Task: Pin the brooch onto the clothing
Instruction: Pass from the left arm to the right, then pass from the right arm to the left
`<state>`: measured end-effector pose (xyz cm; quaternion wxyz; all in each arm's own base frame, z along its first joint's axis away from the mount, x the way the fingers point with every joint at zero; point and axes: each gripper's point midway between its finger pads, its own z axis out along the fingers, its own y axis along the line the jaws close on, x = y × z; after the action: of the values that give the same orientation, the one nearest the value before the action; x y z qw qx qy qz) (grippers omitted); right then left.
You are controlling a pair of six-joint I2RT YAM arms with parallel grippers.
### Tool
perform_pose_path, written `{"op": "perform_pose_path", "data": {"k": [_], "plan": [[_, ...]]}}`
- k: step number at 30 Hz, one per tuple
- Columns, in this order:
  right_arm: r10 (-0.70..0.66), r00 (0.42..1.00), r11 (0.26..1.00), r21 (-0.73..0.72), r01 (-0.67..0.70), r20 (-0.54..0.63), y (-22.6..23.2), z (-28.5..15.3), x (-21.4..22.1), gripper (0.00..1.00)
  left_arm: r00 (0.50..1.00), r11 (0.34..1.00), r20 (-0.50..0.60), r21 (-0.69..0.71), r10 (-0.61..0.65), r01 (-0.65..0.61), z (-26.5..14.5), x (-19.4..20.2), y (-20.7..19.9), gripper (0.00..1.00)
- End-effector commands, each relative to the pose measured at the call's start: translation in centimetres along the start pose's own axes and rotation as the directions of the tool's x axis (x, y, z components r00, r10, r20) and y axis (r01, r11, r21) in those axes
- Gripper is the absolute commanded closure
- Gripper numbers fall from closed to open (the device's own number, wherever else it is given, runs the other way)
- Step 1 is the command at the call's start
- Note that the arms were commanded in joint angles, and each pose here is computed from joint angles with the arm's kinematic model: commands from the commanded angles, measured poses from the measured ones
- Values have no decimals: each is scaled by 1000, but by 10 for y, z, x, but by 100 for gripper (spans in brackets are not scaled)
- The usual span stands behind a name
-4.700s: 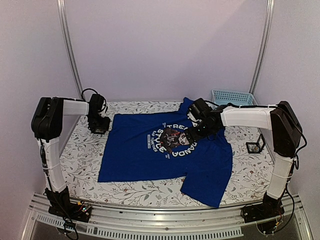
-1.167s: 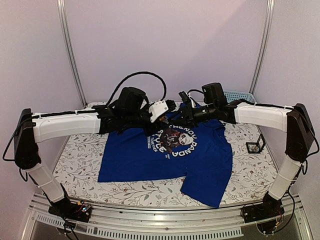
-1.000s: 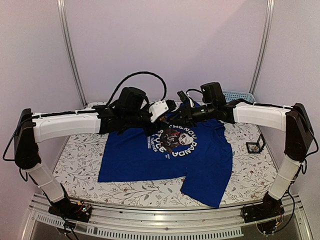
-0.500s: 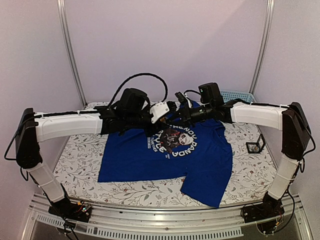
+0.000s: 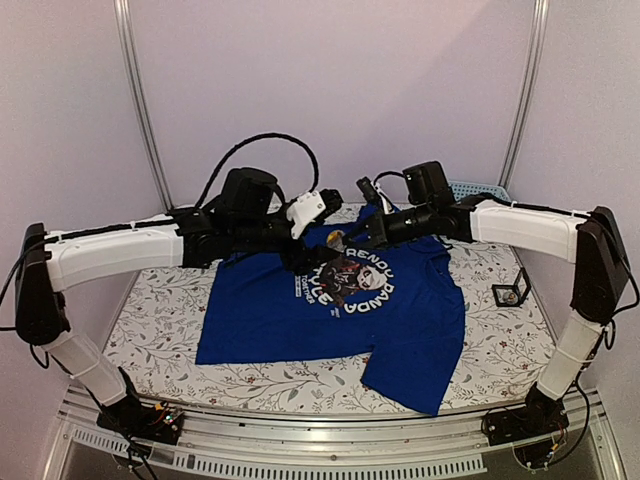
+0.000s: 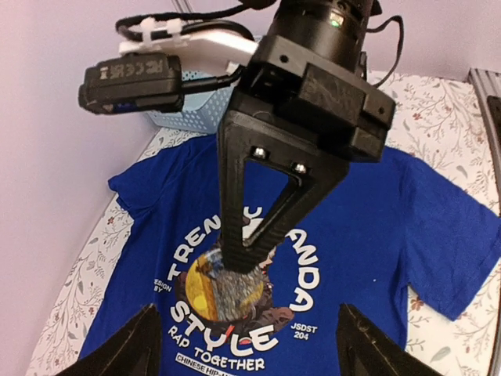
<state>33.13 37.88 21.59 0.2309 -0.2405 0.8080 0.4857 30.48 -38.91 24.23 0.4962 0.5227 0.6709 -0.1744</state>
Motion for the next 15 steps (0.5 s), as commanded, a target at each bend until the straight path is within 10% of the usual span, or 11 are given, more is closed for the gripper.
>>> {"op": "perform_pose_path", "data": {"k": [1,4,10,15], "plan": [[-498,857,855,240,459,135,16,-50,-40,100,983,983,80,87,-168,161,-33,-21,4,26],[-784,596,611,379,695,173,36,-78,-47,100,955,956,105,127,-278,264,-45,-27,14,29],[-990,-140,-130,580,804,-28,82,-107,-36,100,864,870,138,174,-485,461,-55,-44,39,42],[-868,-414,-489,622,612,-274,93,-116,-45,100,791,794,145,261,-594,549,-49,-71,45,44]]}}
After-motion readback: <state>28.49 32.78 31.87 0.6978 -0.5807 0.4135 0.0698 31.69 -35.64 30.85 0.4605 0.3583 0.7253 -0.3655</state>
